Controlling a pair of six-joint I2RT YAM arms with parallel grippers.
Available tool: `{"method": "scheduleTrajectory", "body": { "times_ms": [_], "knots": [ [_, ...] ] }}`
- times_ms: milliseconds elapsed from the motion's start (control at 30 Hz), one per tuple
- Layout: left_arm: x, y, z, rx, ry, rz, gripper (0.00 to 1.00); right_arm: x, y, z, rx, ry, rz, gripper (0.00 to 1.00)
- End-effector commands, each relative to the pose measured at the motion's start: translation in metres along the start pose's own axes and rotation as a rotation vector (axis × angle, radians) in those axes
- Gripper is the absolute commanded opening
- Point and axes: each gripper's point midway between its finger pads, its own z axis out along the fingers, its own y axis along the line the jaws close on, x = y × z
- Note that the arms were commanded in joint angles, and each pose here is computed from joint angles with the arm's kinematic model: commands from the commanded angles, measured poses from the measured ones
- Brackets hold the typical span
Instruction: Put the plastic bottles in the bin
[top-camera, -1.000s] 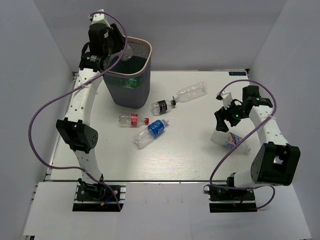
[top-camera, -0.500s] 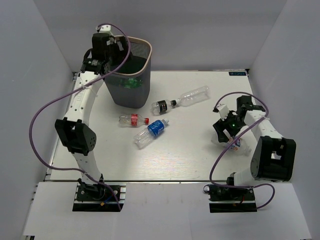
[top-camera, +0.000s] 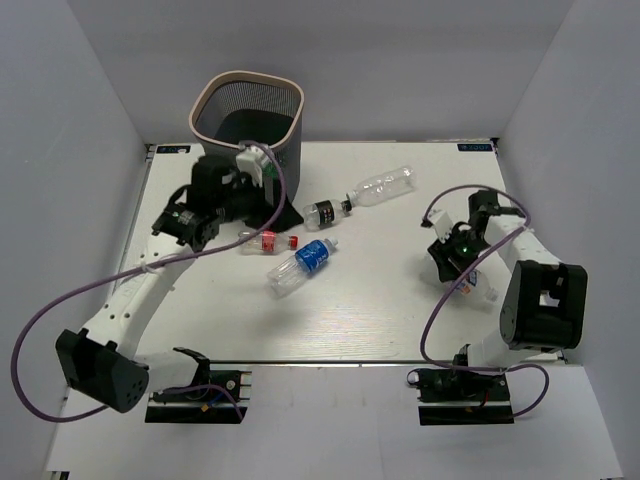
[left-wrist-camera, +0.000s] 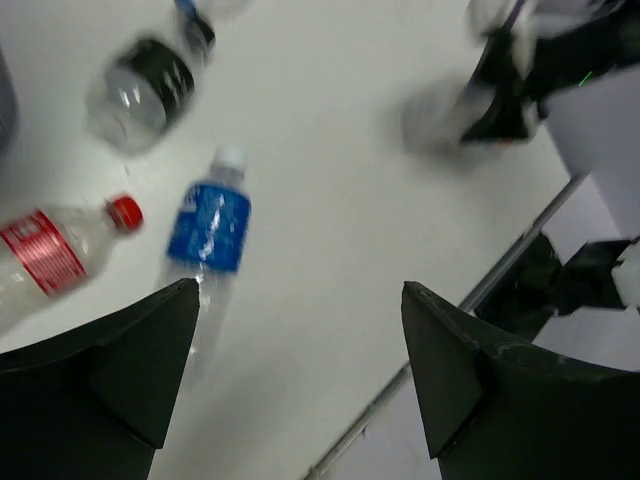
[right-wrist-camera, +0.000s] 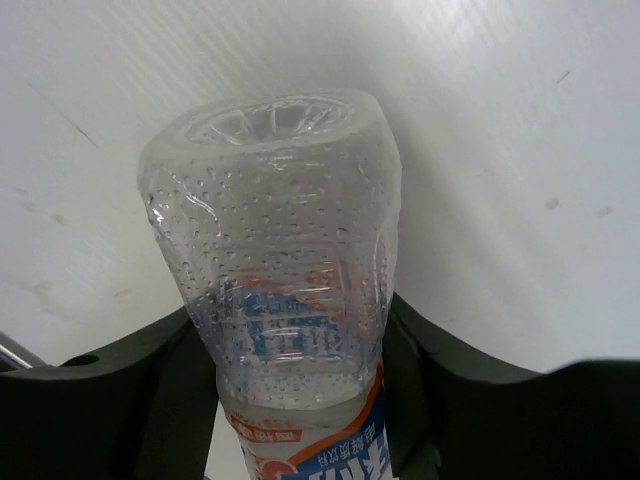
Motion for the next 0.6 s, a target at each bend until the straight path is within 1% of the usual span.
{"method": "scheduleTrajectory", "body": {
  "times_ms": [0, 33, 67, 100, 133, 167, 200, 233, 267, 300, 333, 367, 400, 433, 467, 500, 533, 567],
  "knots": [
    [0.084, 0.014, 0.018, -0.011, 0.235, -0.089, 0.91, -0.071, 0.004, -0.043, -0.083, -0.207, -0.108, 0.06],
    [0.098, 0.014, 0.021, -0.022, 0.274, -0.09, 0.91, -0.091, 0.009, -0.052, -0.122, -0.277, -0.126, 0.06],
    [0.108, 0.021, 0.025, -0.053, 0.298, -0.079, 0.91, -0.105, 0.011, -0.056, -0.152, -0.306, -0.132, 0.06],
    [0.123, 0.028, 0.026, -0.082, 0.339, -0.08, 0.91, -0.156, 0.005, -0.099, -0.137, -0.453, -0.182, 0.06],
    [0.132, 0.033, 0.028, -0.105, 0.367, -0.071, 0.94, -0.176, 0.009, -0.095, -0.188, -0.475, -0.197, 0.06],
    [0.142, 0.038, 0.032, -0.134, 0.395, -0.056, 0.95, -0.209, 0.01, -0.122, -0.179, -0.552, -0.229, 0.06],
    [0.146, 0.044, 0.032, -0.158, 0.41, -0.059, 0.96, -0.241, 0.014, -0.148, -0.168, -0.627, -0.283, 0.06],
    [0.151, 0.044, 0.033, -0.164, 0.431, -0.043, 0.99, -0.274, 0.018, -0.162, -0.222, -0.729, -0.325, 0.06],
    [0.155, 0.044, 0.035, -0.173, 0.444, -0.022, 0.99, -0.298, 0.023, -0.172, -0.223, -0.794, -0.383, 0.06],
    [0.155, 0.046, 0.035, -0.183, 0.443, -0.019, 0.99, -0.331, 0.039, -0.199, -0.264, -0.896, -0.393, 0.06],
    [0.156, 0.046, 0.036, -0.193, 0.444, -0.006, 0.99, -0.362, 0.033, -0.212, -0.223, -0.987, -0.466, 0.06],
    [0.159, 0.044, 0.035, -0.196, 0.456, 0.003, 0.99, -0.38, 0.058, -0.219, -0.289, -1.024, -0.448, 0.08],
    [0.161, 0.047, 0.036, -0.213, 0.462, 0.004, 0.99, -0.388, 0.06, -0.217, -0.337, -1.04, -0.377, 0.08],
    [0.166, 0.049, 0.033, -0.237, 0.485, 0.01, 0.99, -0.422, 0.064, -0.254, -0.279, -1.222, -0.502, 0.08],
    [0.164, 0.047, 0.032, -0.242, 0.484, 0.022, 0.99, -0.434, 0.08, -0.26, -0.304, -1.273, -0.532, 0.08],
    [0.162, 0.049, 0.031, -0.257, 0.482, 0.025, 0.99, -0.443, 0.085, -0.261, -0.348, -1.299, -0.486, 0.08],
    [0.165, 0.048, 0.029, -0.265, 0.496, 0.032, 0.99, -0.461, 0.085, -0.281, -0.31, -1.412, -0.53, 0.08],
    [0.164, 0.051, 0.029, -0.28, 0.493, 0.037, 0.99, -0.474, 0.093, -0.268, -0.346, -1.425, -0.523, 0.06]
  ]
}}
